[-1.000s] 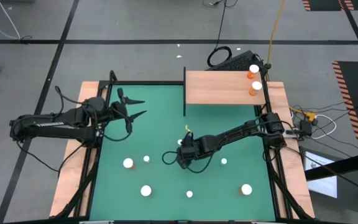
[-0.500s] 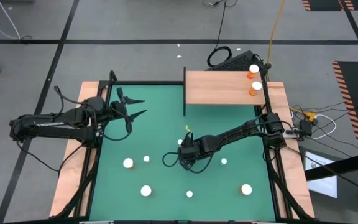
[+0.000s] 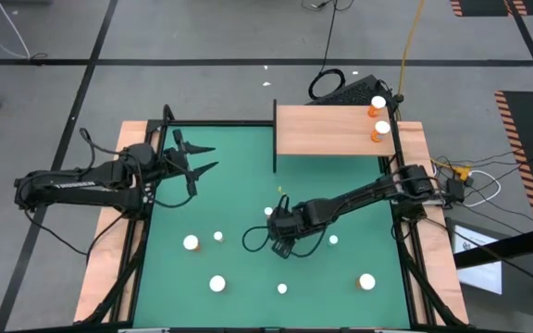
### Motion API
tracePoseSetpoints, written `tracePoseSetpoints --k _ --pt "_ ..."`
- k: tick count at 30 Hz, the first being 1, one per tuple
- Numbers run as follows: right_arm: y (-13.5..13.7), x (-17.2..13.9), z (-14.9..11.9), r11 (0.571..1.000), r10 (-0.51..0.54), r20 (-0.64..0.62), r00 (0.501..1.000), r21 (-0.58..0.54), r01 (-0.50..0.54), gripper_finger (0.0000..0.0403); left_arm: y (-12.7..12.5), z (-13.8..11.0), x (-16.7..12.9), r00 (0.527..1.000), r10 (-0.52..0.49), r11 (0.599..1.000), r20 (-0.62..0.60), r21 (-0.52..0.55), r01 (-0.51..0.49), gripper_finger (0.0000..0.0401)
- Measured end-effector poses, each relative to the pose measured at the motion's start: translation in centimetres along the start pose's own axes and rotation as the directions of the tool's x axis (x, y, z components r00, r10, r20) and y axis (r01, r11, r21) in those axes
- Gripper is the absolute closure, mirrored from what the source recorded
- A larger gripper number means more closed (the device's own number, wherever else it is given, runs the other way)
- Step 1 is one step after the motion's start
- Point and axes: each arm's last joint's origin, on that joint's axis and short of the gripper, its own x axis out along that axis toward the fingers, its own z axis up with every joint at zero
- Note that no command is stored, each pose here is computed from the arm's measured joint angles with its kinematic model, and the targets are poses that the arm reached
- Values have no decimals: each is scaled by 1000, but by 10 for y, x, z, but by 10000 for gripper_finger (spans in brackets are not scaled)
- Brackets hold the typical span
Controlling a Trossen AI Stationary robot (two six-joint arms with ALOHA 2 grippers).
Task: Pick and place medicine bottles onto shelf by color
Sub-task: Put the orange pill bottle on the shelf
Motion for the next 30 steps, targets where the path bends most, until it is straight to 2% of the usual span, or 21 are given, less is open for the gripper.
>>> tracePoseSetpoints --k 4,9,16,22,27,30 --pt "5 -20 -2 998 20 63 998 -54 -17 219 0 0 0 1000 13 1000 -5 -20 -13 219" --pt "10 -40 -6 994 46 117 992 -107 -34 224 -1 -1 0 1000 4 997 -17 -75 -5 219" --pt "21 -74 -14 977 86 265 960 -213 -29 222 -11 1 -2 997 -79 993 -3 -90 78 219" --pt "32 -103 -23 953 106 486 867 -298 50 220 -23 5 -4 976 -211 973 44 -82 214 219" --pt "32 -113 -27 923 197 614 765 -378 66 221 -32 9 -6 961 -267 956 68 -107 273 218" --pt "28 -118 -28 901 256 674 693 -426 82 221 -38 10 -6 950 -303 944 74 -116 310 201"
